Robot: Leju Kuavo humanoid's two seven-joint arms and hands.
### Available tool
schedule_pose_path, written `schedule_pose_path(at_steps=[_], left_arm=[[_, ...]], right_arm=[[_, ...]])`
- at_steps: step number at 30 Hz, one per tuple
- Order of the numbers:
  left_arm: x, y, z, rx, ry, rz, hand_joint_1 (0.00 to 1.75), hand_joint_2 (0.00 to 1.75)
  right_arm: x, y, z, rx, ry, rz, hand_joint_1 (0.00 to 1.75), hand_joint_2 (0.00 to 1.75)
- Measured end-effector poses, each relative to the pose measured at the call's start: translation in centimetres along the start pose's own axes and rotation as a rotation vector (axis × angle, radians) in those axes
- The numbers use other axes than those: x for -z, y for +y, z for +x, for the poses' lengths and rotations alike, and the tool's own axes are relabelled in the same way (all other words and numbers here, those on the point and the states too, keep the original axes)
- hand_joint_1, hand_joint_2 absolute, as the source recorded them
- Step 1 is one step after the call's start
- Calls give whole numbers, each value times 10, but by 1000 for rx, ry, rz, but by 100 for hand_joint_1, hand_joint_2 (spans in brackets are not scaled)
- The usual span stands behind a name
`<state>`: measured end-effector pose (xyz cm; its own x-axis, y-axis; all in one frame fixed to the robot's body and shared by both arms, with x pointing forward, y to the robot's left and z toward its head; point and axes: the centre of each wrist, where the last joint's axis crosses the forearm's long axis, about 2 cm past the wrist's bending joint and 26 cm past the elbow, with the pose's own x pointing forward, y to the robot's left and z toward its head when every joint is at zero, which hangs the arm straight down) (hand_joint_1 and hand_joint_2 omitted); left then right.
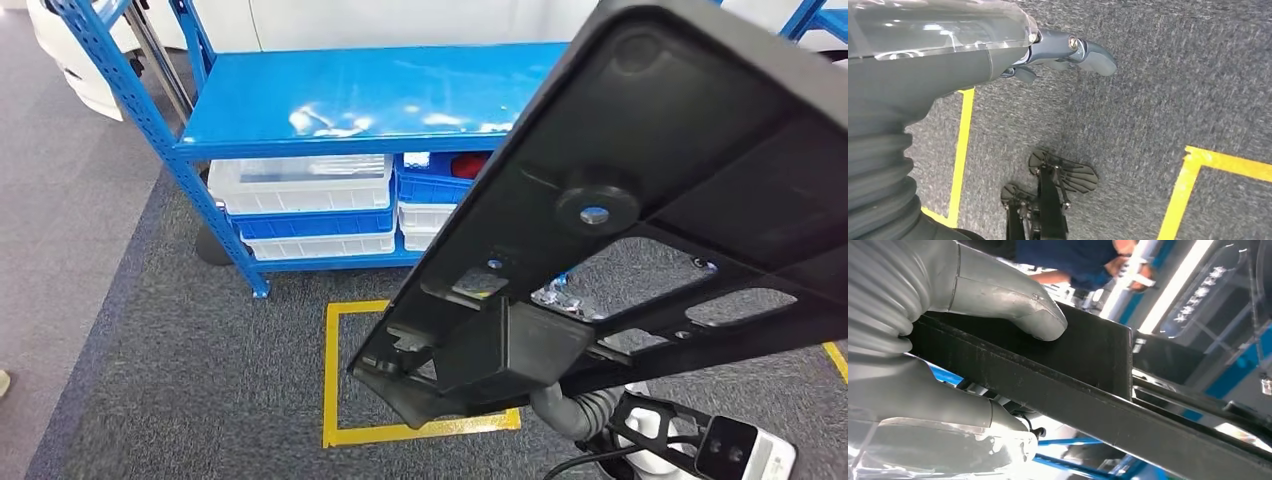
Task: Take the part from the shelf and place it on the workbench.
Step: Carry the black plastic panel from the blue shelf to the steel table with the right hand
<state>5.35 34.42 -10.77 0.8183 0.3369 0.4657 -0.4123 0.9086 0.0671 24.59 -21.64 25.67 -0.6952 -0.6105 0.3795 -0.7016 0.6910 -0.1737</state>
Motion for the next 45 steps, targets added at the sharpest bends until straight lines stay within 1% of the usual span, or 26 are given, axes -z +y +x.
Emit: schedule_pose_path(at_steps=[3, 11, 16, 23, 31, 37, 42, 45], left_arm=[[0, 2, 0, 2, 0, 3, 0, 175], [-1, 5, -2, -13, 2, 14, 0, 175], [0, 6, 0, -17, -3, 18, 0, 175], [1, 6, 2, -21, -6, 20, 0, 175], [0, 4, -1, -23, 9, 38, 0, 175], [-1, 4, -3, -26, 29, 67, 0, 175], [-2, 4, -7, -20, 35, 70, 0, 175], [-2, 4, -7, -18, 36, 65, 0, 175]], right_arm=[[3, 2, 0, 16, -15, 9, 175, 175], [8, 14, -5, 118, -45, 43, 175, 175], [12, 15, -6, 147, -64, 68, 175, 175], [25, 9, -13, 121, -76, 29, 175, 175], [27, 10, -19, 137, -68, -13, 175, 175], [19, 5, -26, 148, -48, -46, 175, 175], [0, 1, -32, 162, 22, -61, 175, 175], [-6, -1, -33, 171, 41, -56, 175, 175]])
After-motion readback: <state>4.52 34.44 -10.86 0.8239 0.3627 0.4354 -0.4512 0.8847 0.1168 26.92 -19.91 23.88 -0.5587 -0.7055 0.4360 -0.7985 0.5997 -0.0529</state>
